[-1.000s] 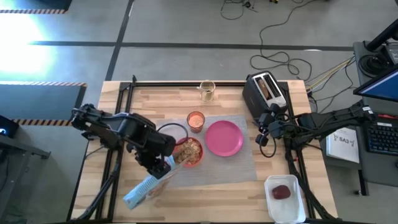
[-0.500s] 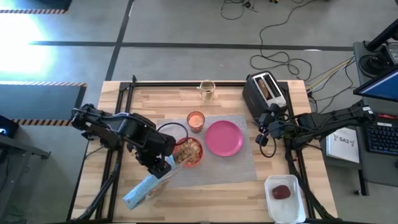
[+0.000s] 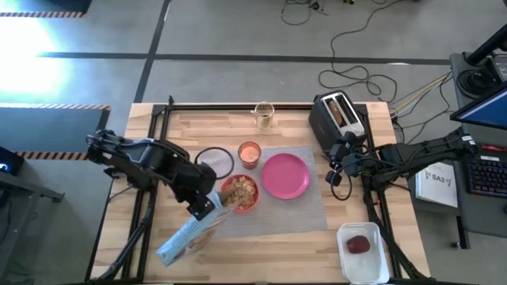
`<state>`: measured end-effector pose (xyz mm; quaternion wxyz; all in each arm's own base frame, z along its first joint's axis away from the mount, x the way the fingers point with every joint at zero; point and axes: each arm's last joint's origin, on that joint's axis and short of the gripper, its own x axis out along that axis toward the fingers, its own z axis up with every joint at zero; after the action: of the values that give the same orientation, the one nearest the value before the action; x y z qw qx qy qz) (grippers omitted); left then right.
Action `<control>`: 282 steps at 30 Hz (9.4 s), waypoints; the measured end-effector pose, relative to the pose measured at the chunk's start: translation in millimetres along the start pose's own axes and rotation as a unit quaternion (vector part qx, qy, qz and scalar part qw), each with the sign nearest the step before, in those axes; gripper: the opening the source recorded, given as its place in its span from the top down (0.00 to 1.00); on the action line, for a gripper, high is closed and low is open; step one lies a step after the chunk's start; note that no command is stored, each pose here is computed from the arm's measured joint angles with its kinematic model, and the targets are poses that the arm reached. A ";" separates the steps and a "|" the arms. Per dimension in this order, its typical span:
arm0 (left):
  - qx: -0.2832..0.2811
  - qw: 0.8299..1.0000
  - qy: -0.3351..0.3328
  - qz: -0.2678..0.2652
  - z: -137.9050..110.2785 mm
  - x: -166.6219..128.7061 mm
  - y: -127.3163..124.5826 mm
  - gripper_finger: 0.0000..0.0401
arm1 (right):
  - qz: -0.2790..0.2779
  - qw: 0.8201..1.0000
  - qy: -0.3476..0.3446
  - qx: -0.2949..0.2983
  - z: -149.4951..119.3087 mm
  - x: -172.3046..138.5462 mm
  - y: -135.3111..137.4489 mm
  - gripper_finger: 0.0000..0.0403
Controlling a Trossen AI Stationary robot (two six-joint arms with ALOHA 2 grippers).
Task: Arrange a breakfast setting
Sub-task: Pour the cereal from the blue cereal box into the orange bowl
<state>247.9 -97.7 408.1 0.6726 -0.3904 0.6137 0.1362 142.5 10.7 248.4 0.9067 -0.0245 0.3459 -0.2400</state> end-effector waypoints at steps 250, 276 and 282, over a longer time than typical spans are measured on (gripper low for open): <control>0.179 0.952 -0.248 0.024 -124.7 -2.1 -10.6 0.60 | 0.393 0.861 -0.136 -0.292 258.3 100.0 191.7 0.98; 0.227 0.927 -0.296 0.041 -124.2 -3.5 -10.9 0.60 | 0.472 0.837 -0.110 -0.255 269.2 84.3 204.7 0.98; 0.225 0.928 -0.294 0.036 -127.6 -3.3 -10.7 0.60 | 0.467 0.833 -0.117 -0.274 266.4 94.2 210.7 0.98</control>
<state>162.6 -192.1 422.5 0.8876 -0.1491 0.4167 0.1276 461.7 121.8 348.4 0.9008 -0.1357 0.2590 0.3211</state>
